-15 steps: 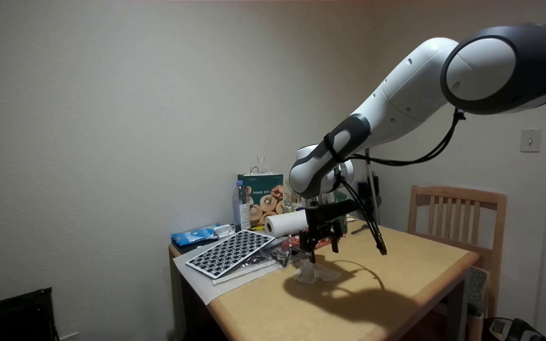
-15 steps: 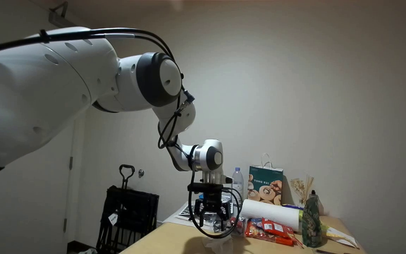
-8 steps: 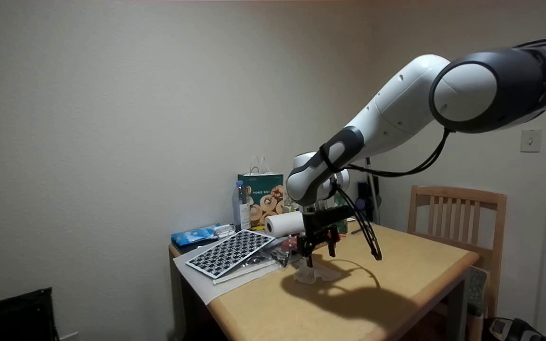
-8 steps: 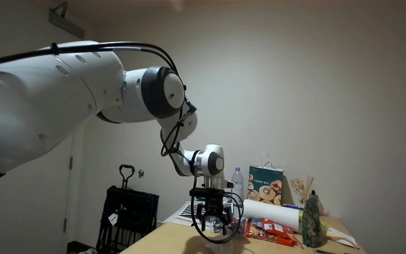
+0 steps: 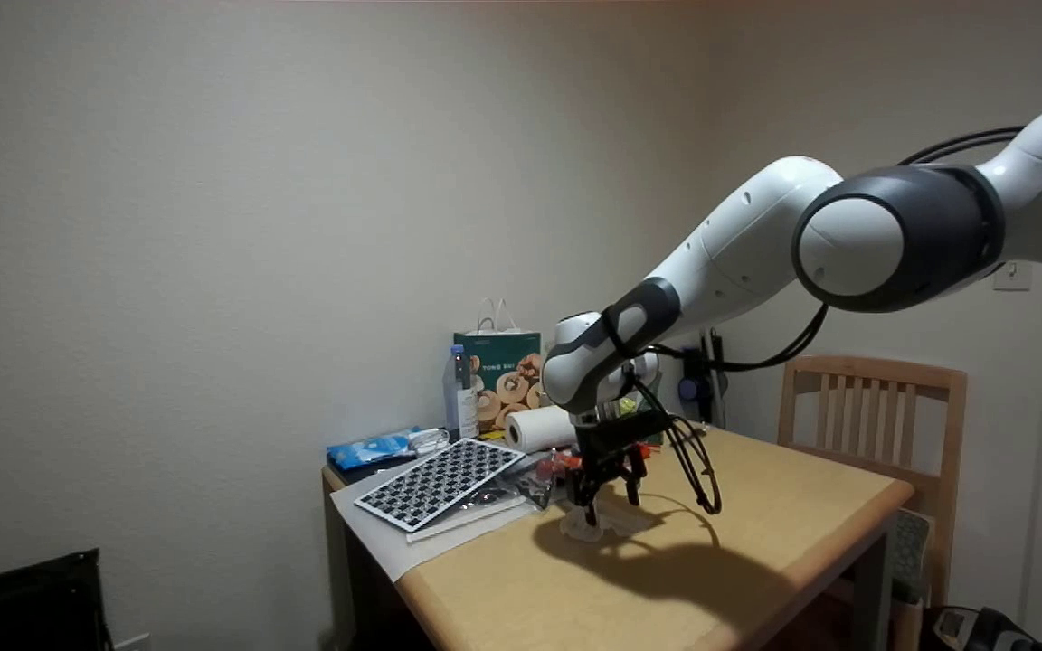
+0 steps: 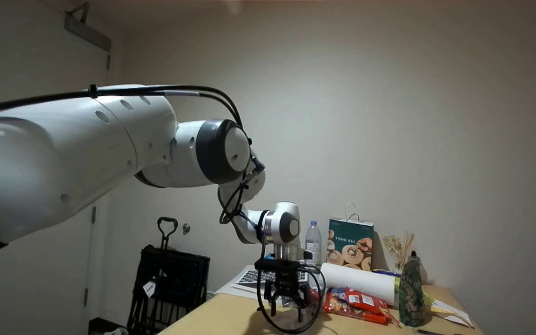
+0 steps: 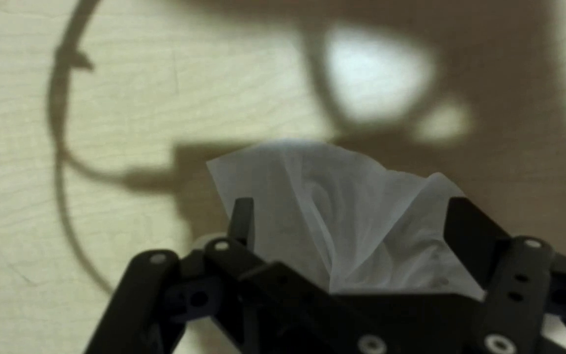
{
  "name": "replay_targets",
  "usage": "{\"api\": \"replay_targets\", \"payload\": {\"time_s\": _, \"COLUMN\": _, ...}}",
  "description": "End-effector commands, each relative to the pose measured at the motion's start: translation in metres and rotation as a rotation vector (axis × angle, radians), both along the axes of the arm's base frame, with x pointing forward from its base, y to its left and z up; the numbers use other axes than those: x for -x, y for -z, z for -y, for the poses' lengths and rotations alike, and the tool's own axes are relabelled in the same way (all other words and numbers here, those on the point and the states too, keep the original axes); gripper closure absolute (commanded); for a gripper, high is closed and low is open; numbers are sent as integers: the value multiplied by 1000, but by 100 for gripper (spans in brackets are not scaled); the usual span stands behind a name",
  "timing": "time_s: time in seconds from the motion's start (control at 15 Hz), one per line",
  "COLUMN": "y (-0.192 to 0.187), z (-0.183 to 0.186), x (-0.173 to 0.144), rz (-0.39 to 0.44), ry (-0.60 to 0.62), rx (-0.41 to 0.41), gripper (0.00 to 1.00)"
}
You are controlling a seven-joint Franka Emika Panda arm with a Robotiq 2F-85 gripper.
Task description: Use the cloth to wipe the counter
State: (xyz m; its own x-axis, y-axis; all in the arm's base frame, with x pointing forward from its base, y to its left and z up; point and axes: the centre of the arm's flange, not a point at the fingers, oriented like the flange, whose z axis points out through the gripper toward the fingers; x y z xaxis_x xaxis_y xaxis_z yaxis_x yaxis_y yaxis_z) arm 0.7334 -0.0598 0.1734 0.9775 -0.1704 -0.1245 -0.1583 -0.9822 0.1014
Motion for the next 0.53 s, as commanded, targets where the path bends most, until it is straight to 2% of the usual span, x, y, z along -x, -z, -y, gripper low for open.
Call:
{"api": "replay_targets", "payload": {"time_s": 0.0, "y": -4, "z": 5, "x": -19, "rz": -10, "ry": 26, "rx": -19, "gripper": 2}}
{"api": "replay_targets", "payload": {"time_s": 0.07, "y": 2, "z": 3, "x": -5, "rz": -4, "ry": 4, "rx": 0, "gripper": 3}}
{"api": "replay_targets", "payload": {"time_s": 0.2, "y": -2, "z": 3, "x": -9, "rz": -2, "ry": 5, "rx": 1, "gripper": 0}}
{"api": "replay_targets", "payload": {"time_s": 0.27, "y": -3, "z": 4, "x": -10, "rz": 37, "ry": 44, "rx": 19, "gripper": 0}}
{"api": "replay_targets", "payload": {"time_s": 0.47, "y": 1, "z": 9, "x": -12, "rz": 69, "ry": 112, "rx": 24, "gripper": 0}}
